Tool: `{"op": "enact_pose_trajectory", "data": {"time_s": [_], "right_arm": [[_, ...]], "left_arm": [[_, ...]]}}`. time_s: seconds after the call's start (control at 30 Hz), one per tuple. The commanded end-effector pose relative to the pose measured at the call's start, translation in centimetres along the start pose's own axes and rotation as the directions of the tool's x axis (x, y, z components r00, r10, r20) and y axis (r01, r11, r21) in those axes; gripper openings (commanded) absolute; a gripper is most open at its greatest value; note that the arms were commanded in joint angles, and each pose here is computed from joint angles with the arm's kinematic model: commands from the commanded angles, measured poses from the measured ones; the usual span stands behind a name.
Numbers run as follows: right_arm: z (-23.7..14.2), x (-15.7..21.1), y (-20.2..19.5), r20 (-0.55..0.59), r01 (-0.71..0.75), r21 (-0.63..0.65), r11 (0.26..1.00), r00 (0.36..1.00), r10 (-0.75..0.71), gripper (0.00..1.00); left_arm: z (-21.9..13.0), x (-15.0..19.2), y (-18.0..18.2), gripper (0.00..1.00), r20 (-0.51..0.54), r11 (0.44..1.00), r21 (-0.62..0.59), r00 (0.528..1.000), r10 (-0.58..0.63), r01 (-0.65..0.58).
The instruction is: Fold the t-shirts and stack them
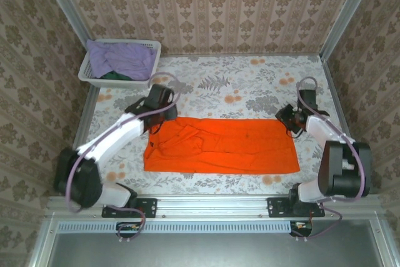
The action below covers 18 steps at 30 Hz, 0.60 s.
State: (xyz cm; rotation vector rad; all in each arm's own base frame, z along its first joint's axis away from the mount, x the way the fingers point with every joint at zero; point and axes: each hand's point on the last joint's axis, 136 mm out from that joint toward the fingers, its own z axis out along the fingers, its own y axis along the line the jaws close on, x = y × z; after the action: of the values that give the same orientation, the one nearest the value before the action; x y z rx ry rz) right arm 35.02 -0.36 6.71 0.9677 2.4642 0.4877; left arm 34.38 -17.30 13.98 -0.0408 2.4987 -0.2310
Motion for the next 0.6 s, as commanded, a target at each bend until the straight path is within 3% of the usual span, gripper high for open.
{"op": "enact_pose_trajectory", "data": {"time_s": [0.0, 0.17, 0.3, 0.57], "right_arm": [[1.2, 0.9, 0.7, -0.062, 0.077, 0.048, 0.996, 0.995, -0.074, 0.3], [3.6, 1.4, 1.1, -0.136, 0.115, 0.104, 0.988, 0.986, -0.101, 0.26], [4.9, 1.3, 0.5, -0.153, 0.11, 0.144, 0.983, 0.984, -0.088, 0.26], [6.2, -0.1, -1.7, -0.14, 0.019, 0.213, 0.977, 0.99, 0.012, 0.27]], "left_arm": [[2.7, -0.2, -1.4, 0.43, -0.103, 0.998, 0.024, 0.993, 0.064, -0.062], [7.7, -0.8, -1.1, 0.41, -0.202, 1.0, 0.025, 0.979, 0.003, 0.002], [10.5, -0.3, 2.9, 0.39, -0.244, 0.995, -0.05, 0.964, -0.101, 0.091], [11.8, 1.6, 9.5, 0.37, -0.232, 0.955, -0.134, 0.928, -0.29, 0.265]]}}
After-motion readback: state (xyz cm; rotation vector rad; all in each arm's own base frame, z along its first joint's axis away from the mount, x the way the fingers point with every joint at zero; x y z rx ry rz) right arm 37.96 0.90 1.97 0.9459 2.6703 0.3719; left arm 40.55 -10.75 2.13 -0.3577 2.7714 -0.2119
